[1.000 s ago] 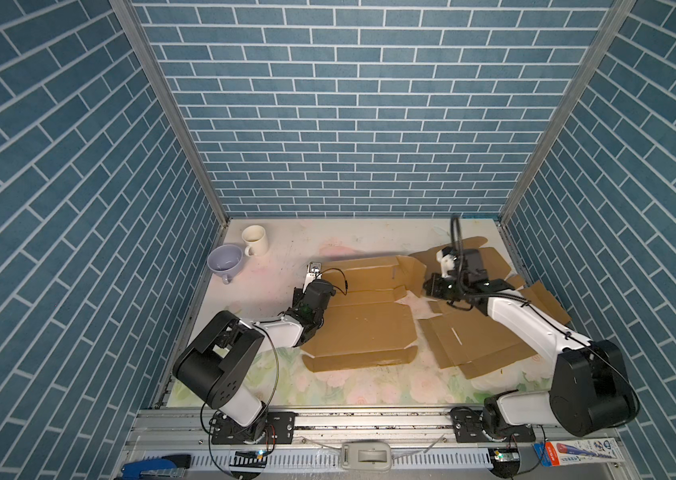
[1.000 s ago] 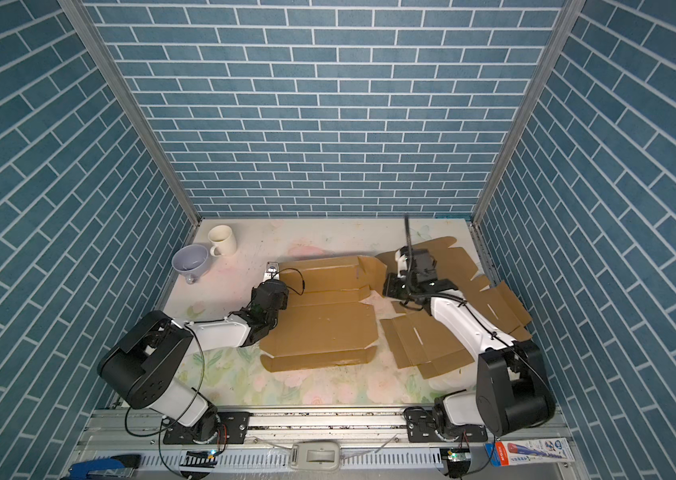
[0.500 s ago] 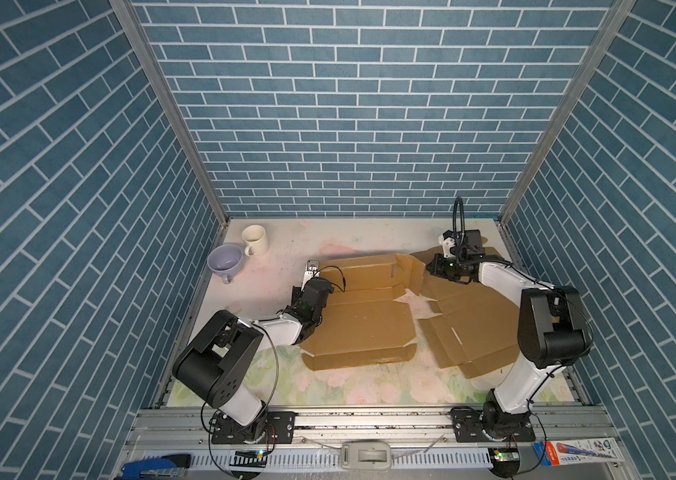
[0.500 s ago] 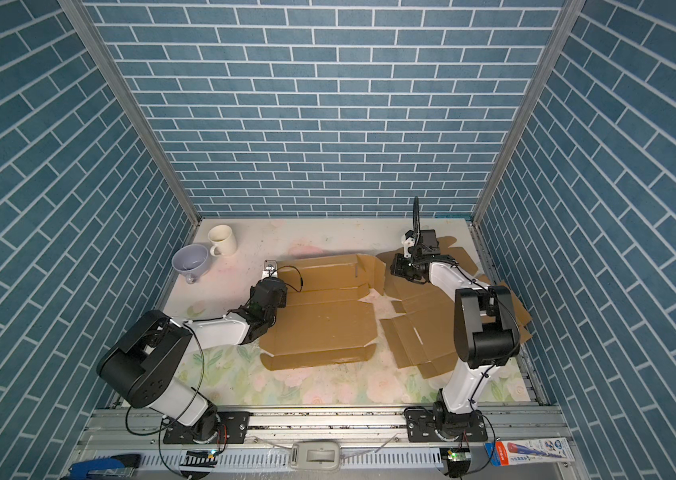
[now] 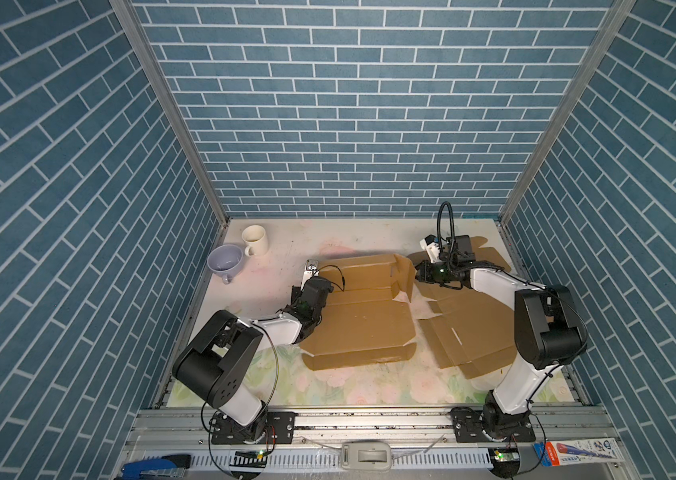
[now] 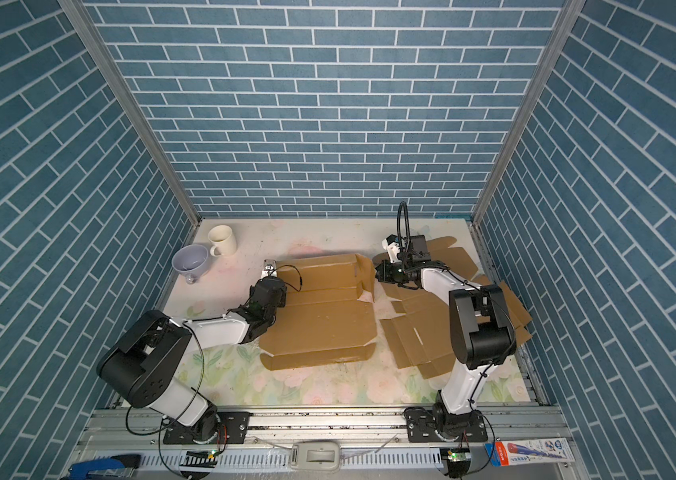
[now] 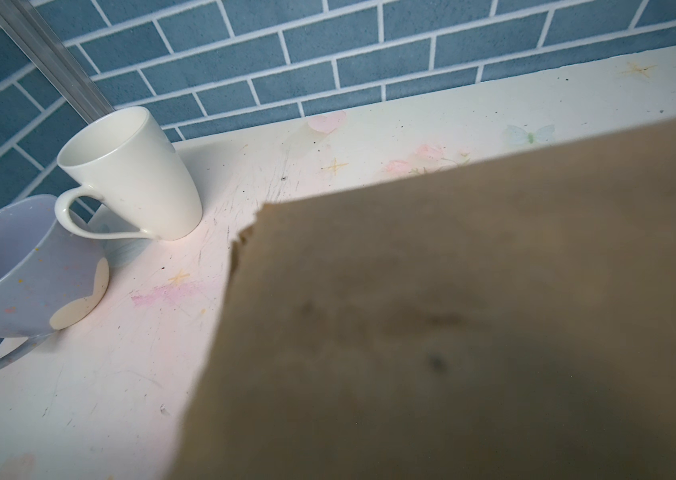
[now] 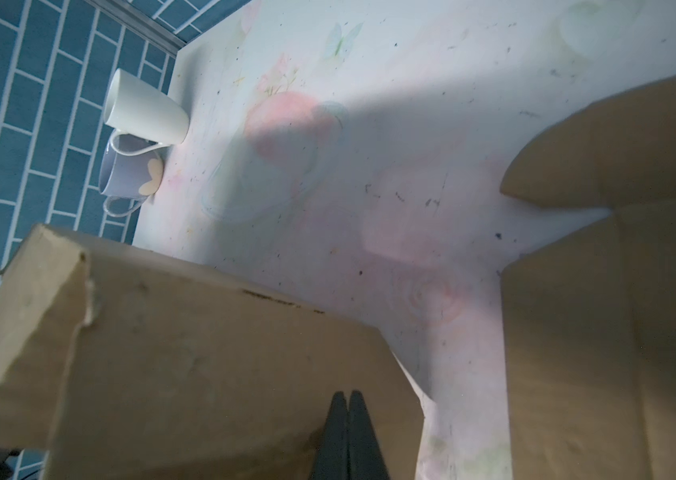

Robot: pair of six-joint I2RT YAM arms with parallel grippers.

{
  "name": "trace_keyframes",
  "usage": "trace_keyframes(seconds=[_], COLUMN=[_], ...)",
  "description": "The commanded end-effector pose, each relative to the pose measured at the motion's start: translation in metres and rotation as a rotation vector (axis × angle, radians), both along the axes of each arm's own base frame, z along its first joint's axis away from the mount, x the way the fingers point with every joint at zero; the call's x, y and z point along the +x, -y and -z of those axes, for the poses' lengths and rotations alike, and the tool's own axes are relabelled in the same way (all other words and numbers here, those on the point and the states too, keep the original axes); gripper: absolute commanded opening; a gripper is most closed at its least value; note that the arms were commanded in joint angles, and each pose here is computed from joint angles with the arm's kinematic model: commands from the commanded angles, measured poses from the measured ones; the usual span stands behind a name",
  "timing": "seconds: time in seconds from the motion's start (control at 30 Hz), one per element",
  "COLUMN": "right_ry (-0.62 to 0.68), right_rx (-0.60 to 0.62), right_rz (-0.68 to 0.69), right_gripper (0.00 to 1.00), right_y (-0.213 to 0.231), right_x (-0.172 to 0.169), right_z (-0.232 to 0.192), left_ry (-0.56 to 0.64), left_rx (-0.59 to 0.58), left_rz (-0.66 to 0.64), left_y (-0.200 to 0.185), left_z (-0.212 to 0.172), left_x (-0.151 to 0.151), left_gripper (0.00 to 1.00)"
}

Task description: Fold the paper box

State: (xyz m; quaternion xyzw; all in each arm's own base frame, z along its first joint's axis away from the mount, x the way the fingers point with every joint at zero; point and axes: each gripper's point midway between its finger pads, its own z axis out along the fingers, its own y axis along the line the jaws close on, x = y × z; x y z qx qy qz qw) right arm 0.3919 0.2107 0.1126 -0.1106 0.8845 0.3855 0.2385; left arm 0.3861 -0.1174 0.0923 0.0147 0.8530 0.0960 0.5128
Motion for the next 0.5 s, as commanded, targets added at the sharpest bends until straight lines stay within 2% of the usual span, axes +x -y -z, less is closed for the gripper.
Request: trace_keyframes(seconds=[0.0,0.23,0.47], right_ry=[0.027,0.017,0.079], right_rx=[0.076,0.06,-0.099], right_rz=[-0.086,-0.127,-0.065], right_gripper=[0.02,0.02,0.11], right_y=[-0.018,-0.041,-0.029], right_x=[-0.025,-0.048,-0.035], right_z=[-0.026,-0.027,0.01], left_ry=[-0.082,-0.08,-0.08], left_rx=[0.063,0.059,0.057], left_rz=[-0.015,-0.013,-0.009], left_y=[-0.012,-0.012,-0.012], left_z=[0.02,0.02,0.02], left_x=[-0.007,-0.008,-0.009], left_gripper=[0.0,0.0,0.0])
